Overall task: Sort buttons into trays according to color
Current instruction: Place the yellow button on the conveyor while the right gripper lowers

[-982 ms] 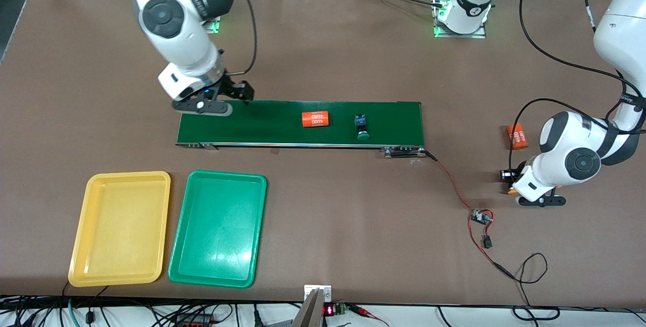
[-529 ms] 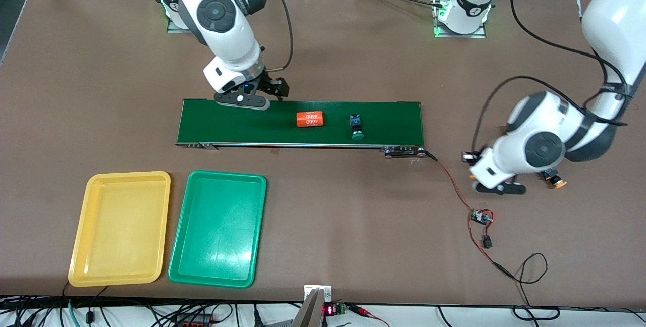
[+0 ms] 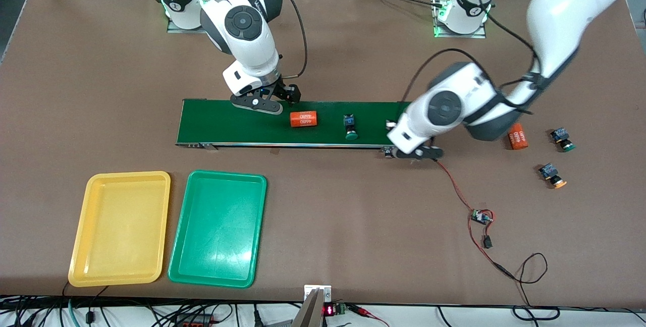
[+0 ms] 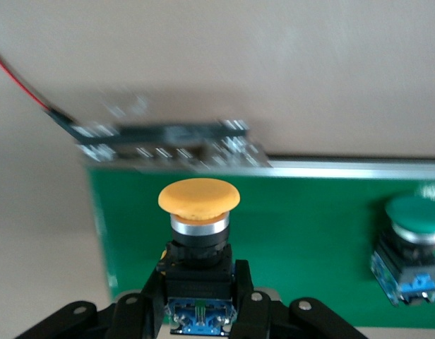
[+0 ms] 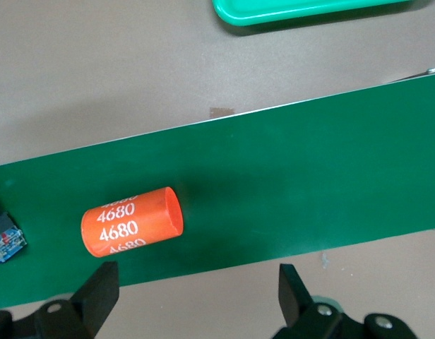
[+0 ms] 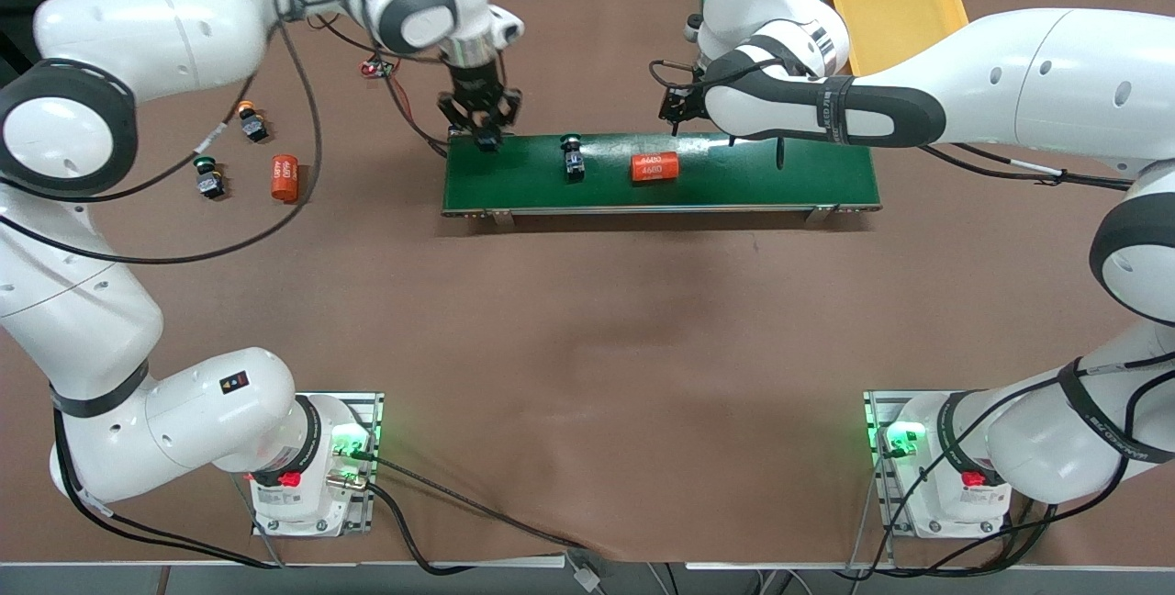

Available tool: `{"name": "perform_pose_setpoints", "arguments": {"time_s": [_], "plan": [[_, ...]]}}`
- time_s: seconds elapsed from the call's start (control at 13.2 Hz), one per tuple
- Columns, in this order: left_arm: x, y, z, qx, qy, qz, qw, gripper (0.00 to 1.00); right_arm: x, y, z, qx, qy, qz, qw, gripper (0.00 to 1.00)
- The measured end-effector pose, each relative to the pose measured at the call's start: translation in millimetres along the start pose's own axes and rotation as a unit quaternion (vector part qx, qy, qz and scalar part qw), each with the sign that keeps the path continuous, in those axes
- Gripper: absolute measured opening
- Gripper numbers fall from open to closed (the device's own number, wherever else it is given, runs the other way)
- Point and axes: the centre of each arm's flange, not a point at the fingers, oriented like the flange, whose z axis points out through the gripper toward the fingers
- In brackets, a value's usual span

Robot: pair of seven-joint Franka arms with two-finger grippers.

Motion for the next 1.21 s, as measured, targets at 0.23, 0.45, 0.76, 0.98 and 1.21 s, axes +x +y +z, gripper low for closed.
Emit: {"name": "perform_pose_setpoints", "arguments": {"time_s": [0.23,0.45,0.76,0.98,1.21], "plan": [[-14.0,13.4,33.5,-0.007,-0.003,-0.007,1.000,0.41,2.4,0.5,-1.9,0.000,0.003,0.000,1.000,1.00],[-0.3,-5.8,38.2,-0.010,-0.003,-0.027,1.000,0.66,2.5,0.5,-1.9,0.000,0.003,0.000,1.000,1.00],[16.9,-27.0,7.5,-0.023,0.008,-0.050,0.998,1.00,2.1,0.2,-1.8,0.000,0.003,0.002,1.000,1.00],[40.1,-70.7,-50.9,-0.020,0.016,-0.091,0.995,1.00,-14.7,-16.7,5.2,-0.002,0.006,0.024,1.000,1.00],[62.3,-125.6,-67.3,0.019,-0.003,-0.116,0.993,1.00,-32.2,-32.9,13.5,-0.004,0.005,0.022,1.000,1.00]]}}
